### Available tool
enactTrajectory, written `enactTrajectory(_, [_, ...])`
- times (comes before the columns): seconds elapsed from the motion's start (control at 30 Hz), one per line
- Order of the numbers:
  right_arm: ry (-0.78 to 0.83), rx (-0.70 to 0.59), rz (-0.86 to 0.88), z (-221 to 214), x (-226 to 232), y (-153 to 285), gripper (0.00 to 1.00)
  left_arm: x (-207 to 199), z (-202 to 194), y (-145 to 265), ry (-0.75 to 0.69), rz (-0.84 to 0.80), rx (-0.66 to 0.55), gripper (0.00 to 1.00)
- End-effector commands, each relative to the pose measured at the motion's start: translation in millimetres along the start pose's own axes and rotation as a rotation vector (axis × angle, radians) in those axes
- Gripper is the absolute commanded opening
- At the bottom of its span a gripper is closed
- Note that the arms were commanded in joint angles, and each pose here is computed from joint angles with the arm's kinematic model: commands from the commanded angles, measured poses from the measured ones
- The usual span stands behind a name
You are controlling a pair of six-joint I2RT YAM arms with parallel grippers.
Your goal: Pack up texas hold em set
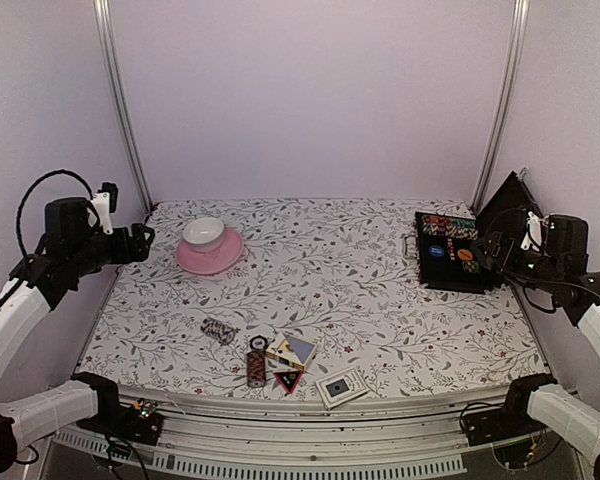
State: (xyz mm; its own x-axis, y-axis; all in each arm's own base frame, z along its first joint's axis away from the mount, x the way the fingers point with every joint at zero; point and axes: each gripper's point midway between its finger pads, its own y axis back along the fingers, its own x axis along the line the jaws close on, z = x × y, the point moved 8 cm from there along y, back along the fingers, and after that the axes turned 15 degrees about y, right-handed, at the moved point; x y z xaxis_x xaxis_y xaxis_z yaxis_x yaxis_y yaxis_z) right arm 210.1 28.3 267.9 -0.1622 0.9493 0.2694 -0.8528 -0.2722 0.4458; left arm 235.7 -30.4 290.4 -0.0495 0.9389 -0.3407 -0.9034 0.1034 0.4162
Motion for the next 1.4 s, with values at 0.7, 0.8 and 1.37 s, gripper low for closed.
enactTrajectory(0.7, [0.07,0.514,0.358,-136.3,188.9,-56.4,0.97,-91.9,-76.8,9.3,-0.011,-0.349,0.23,0.87])
enactTrajectory(0.8, [0.049,0.478,0.335,-131.6,183.5,-52.7,0.99,-133.5,-125.7,28.9,-0.062,-0.494,0.309,0.86])
enactTrajectory(1.37, [-0.055,0.349,0.293,-108.8,149.9,-39.0,0.99,-252.6,-288.0,55.4,-0.577,-0.823,0.616,0.77])
